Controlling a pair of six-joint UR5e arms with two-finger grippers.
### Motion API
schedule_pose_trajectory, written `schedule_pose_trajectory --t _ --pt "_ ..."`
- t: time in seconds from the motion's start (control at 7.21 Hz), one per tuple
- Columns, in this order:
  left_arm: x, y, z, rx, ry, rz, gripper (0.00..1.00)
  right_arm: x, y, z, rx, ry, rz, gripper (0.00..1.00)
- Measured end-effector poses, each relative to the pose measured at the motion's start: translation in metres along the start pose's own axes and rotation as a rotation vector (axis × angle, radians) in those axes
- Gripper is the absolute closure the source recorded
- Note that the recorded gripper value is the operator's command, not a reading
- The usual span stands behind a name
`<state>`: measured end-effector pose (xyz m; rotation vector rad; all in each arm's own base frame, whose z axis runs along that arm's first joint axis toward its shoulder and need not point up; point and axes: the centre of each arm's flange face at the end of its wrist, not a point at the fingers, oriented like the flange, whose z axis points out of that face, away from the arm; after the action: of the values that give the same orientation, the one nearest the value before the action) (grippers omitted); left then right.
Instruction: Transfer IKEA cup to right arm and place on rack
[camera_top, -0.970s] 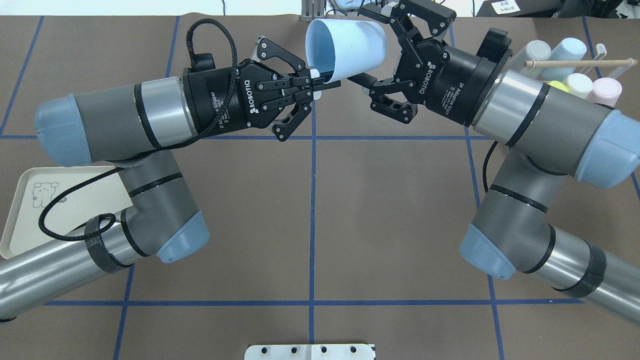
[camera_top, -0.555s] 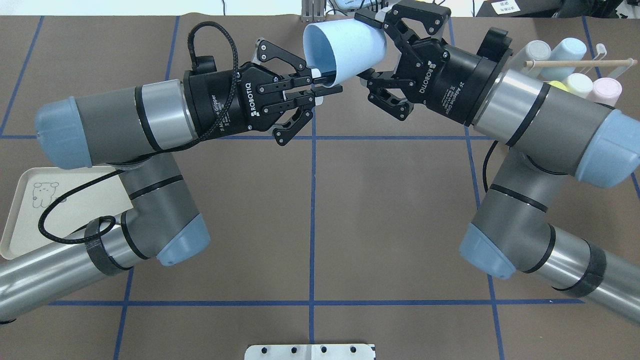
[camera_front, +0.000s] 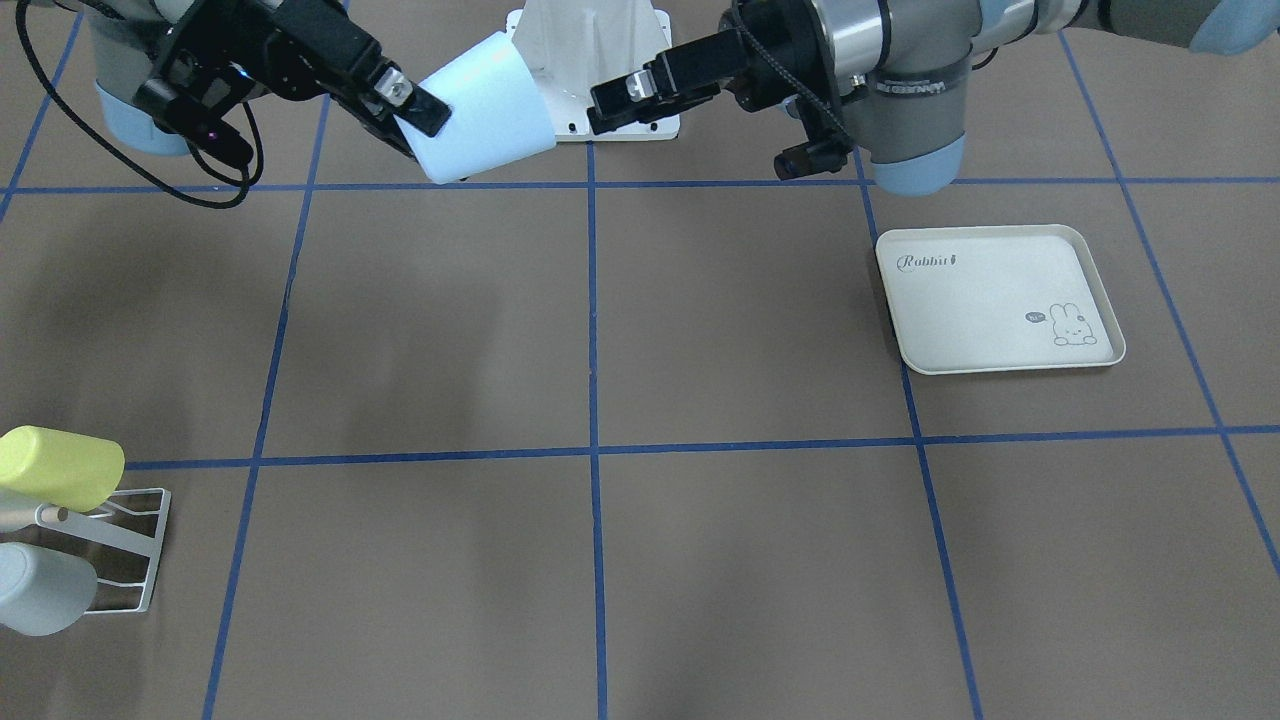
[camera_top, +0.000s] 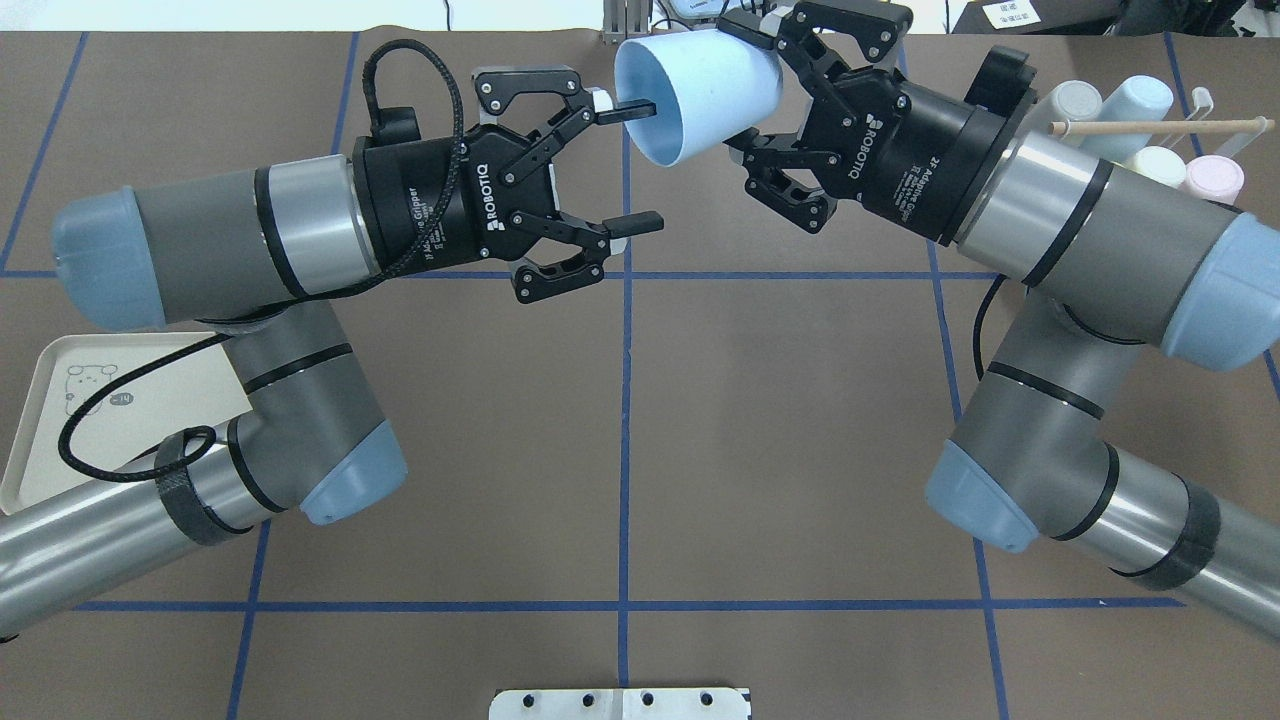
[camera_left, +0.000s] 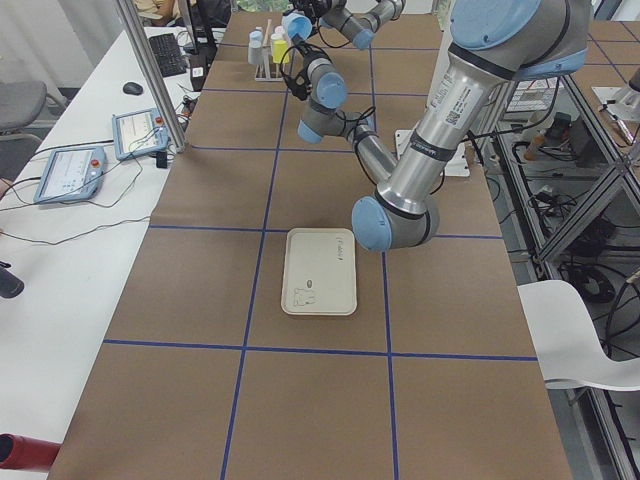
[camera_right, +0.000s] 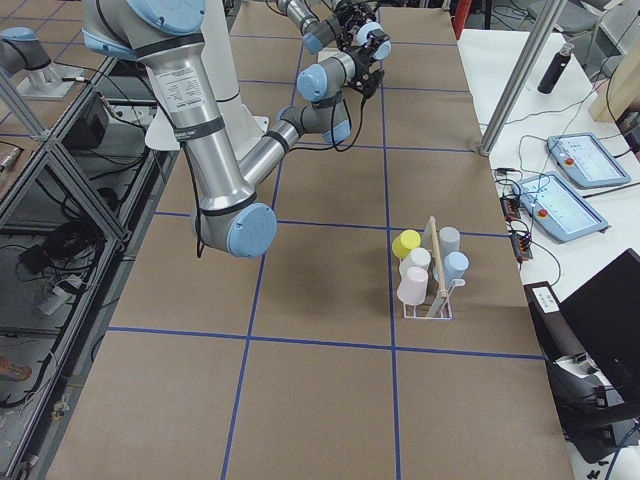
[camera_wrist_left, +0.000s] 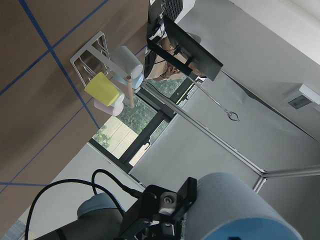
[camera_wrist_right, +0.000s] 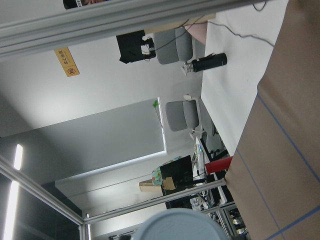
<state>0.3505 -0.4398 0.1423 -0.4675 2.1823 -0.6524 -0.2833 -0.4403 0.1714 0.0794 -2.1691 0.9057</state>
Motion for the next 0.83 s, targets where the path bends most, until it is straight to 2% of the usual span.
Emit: schedule_pose_trajectory --t 0.14,0.42,0.55,0.69,0.83 --pt "0.005 -0.026 -0.028 0.038 -0.064 0.109 0.0 0.004 -0.027 -0.015 0.059 0.032 -0.14 0.88" --pt "0.015 -0.084 -0.085 0.143 -0.232 0.353 0.0 0.011 -0.084 -0.044 0.193 0.15 -0.471 0.83" --pt "0.016 -0.111 -0.111 0.204 -0.317 0.458 0.0 0.006 -0.115 -0.052 0.269 0.232 -0.62 0.83" --pt "0.018 -0.14 -0.141 0.274 -0.418 0.573 0.0 0.001 -0.153 -0.059 0.348 0.341 -0.777 0.84" --pt "0.023 -0.165 -0.166 0.33 -0.524 0.677 0.0 0.0 -0.192 -0.065 0.407 0.449 -0.916 0.84"
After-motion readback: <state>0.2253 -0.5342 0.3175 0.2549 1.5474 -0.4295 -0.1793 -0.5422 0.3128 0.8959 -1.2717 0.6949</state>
